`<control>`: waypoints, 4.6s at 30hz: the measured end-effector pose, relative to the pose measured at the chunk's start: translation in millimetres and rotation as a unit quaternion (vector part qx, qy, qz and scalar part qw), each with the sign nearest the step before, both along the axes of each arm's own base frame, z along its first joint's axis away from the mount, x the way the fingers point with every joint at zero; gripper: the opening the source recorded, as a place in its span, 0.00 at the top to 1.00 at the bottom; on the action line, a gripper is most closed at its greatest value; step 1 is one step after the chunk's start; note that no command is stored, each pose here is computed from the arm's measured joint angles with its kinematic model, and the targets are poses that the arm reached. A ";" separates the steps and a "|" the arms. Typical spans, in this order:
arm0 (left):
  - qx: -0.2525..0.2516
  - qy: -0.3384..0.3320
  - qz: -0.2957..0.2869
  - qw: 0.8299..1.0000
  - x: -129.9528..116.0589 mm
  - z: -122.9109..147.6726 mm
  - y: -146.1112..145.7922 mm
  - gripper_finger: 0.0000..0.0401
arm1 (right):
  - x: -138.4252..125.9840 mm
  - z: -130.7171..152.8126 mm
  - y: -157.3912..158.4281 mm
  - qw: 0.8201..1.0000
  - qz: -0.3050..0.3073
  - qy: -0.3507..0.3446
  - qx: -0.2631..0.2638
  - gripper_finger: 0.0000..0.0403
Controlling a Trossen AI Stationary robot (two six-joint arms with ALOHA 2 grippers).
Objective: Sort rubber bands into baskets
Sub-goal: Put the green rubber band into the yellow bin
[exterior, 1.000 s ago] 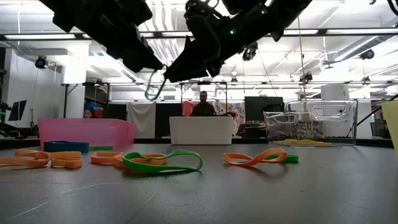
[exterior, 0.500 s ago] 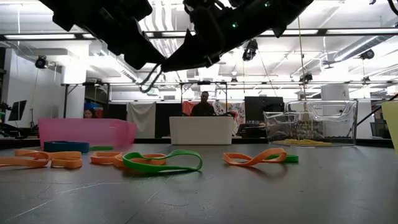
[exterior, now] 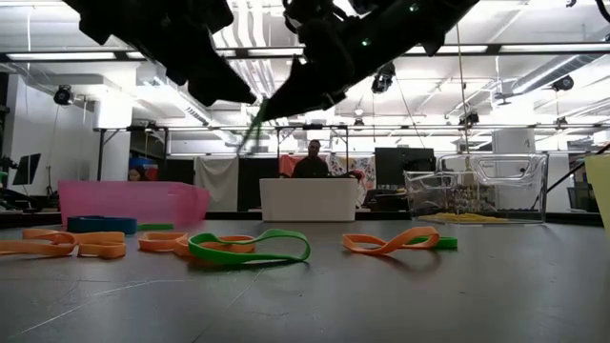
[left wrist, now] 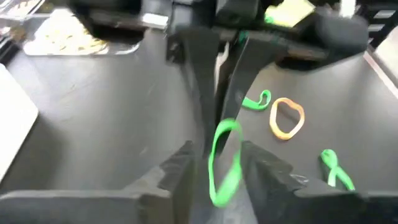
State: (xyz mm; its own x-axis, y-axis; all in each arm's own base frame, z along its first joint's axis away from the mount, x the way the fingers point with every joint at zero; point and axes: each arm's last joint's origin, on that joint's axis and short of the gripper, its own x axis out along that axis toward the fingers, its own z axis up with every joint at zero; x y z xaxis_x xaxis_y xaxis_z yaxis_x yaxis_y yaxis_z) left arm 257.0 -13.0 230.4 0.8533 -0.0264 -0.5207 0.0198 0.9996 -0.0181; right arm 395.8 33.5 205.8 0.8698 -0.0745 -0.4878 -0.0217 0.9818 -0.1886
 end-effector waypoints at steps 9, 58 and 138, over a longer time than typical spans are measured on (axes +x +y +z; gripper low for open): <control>0.026 0.032 0.029 0.999 -12.2 2.2 2.8 0.53 | -43.7 24.8 -0.6 0.984 -0.046 0.161 0.066 0.98; -0.081 0.264 0.158 0.948 -35.6 -3.6 4.2 0.52 | -170.5 54.0 69.1 0.895 -0.257 0.299 0.207 0.72; -0.030 0.199 0.147 0.968 -24.8 3.4 6.0 0.52 | -173.2 57.5 61.0 0.837 -0.137 0.468 0.249 0.98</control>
State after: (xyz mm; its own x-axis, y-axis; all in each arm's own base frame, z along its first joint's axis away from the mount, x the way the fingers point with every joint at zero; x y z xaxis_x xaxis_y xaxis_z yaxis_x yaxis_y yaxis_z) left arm 232.2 -7.0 233.8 0.5609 0.1473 -0.8147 -0.2868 0.9577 -0.0243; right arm 222.5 94.5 263.3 0.0731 0.2055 -0.9759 0.3080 0.9261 0.2181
